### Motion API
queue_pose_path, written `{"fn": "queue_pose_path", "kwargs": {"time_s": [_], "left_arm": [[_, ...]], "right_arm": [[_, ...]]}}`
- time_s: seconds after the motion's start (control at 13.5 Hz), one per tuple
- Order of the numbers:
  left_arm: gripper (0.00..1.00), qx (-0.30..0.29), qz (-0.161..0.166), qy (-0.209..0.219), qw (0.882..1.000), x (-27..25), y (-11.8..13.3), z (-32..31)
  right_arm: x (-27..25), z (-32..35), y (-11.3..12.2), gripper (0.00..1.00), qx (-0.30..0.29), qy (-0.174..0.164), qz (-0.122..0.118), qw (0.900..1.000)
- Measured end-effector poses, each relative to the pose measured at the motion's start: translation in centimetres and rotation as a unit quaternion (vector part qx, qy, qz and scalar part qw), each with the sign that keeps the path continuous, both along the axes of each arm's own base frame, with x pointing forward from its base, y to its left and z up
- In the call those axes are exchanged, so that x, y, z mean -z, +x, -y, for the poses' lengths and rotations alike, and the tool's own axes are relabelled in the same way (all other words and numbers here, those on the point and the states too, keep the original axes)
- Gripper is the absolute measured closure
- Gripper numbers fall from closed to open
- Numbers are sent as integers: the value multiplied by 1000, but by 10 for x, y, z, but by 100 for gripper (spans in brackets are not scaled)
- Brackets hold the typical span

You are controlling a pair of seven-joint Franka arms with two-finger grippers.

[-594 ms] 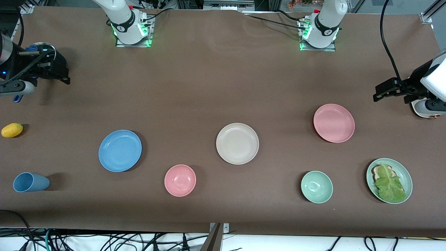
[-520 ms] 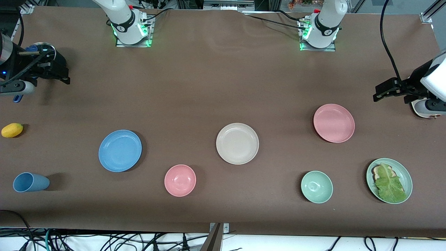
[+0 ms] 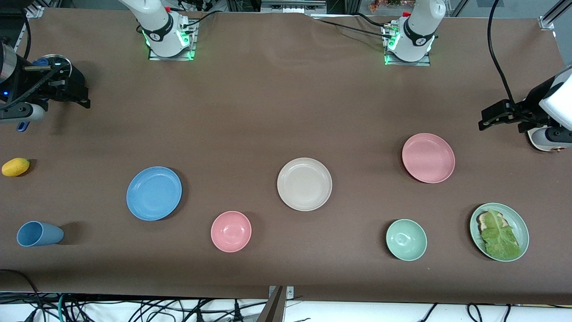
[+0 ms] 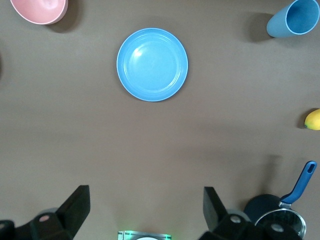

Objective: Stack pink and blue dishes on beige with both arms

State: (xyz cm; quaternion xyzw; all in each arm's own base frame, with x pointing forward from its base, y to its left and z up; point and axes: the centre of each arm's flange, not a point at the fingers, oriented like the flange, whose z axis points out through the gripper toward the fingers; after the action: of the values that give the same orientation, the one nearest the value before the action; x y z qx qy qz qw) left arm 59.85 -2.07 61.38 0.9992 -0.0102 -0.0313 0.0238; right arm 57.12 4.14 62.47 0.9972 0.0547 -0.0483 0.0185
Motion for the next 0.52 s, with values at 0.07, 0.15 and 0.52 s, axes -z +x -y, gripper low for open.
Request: {"fn": "queue_pose_path", "kwargs": {"time_s": [0.07, 0.15, 0.52], "left_arm": [[0, 0, 0, 0, 1000, 0, 0, 0], [0, 0, 0, 0, 1000, 0, 0, 0], [0, 0, -1, 0, 1000, 2, 1, 0]], "right_arm": [[0, 0, 0, 0, 0, 0, 0, 1000], [0, 1, 0, 0, 1, 0, 0, 1000], [-2, 3, 3, 0, 3, 1, 12, 1000]]}}
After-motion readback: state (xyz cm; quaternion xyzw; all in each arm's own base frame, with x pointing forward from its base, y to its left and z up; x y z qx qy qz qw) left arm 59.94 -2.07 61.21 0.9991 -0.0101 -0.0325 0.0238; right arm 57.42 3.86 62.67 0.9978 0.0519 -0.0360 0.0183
